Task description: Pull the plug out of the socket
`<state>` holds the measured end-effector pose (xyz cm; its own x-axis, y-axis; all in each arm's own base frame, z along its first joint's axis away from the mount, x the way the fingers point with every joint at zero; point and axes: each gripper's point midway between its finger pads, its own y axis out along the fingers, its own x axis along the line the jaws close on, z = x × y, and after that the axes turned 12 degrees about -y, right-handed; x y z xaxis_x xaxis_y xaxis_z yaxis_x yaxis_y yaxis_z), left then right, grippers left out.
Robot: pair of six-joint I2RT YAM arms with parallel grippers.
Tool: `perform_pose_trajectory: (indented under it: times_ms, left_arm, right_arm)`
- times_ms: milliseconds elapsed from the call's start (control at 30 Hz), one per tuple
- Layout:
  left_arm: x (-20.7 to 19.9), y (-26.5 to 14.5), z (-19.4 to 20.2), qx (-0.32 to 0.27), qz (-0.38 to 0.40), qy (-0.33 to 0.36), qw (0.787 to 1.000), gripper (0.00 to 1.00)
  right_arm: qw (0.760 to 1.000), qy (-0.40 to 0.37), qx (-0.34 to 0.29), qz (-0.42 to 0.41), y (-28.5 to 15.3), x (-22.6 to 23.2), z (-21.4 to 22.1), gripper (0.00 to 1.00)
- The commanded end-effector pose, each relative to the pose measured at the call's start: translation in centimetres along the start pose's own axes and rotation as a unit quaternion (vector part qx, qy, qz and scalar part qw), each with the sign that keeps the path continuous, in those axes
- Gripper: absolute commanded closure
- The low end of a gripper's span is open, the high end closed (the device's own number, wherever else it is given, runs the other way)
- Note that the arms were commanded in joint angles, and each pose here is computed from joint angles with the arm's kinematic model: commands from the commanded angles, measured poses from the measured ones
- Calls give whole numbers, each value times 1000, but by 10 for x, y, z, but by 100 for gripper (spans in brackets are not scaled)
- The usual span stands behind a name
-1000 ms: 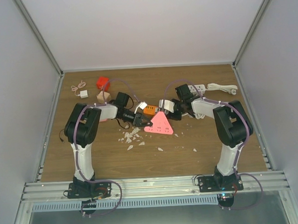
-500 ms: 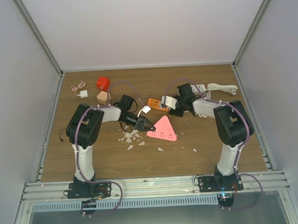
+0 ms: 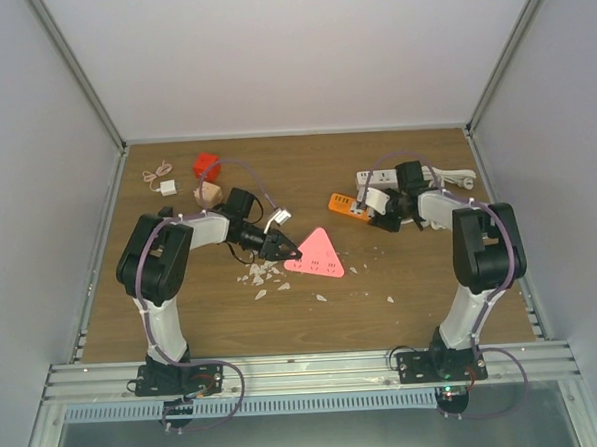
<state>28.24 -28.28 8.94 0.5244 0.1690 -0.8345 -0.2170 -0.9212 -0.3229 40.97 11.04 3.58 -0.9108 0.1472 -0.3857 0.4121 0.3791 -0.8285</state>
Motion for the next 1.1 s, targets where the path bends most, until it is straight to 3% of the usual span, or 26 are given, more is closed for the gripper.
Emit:
perform_pose_trajectory:
  times_ms: [0,367,433,600,767,900,1067]
  left_arm:
    - [-11,-4,-6,-12,0,38,999,100]
    - [-2,-24,-10,-39,-33,34,998,100]
    - [1,-29,-11,-44,-39,31,998,100]
    - [6,-46,-16,-64,-57,27,996,100]
    - [5,-64,-19,-79,-73,26,994,100]
    - [7,-89,-9,-87,-88,16,992,100]
    - [10,-134,12,-98,-114,19,988,100]
  right_arm:
    - [997,52,47,-22,-9,15,46,83]
    - [996,49,69,-19,-31,15,94,79]
    - [996,47,71,-19,-31,12,95,73]
    - [997,52,62,-13,-36,2,88,40]
    - [997,57,49,-4,-46,-9,79,16]
    - [998,55,39,2,-53,-19,72,1]
    - [998,49,22,13,-67,-35,57,0]
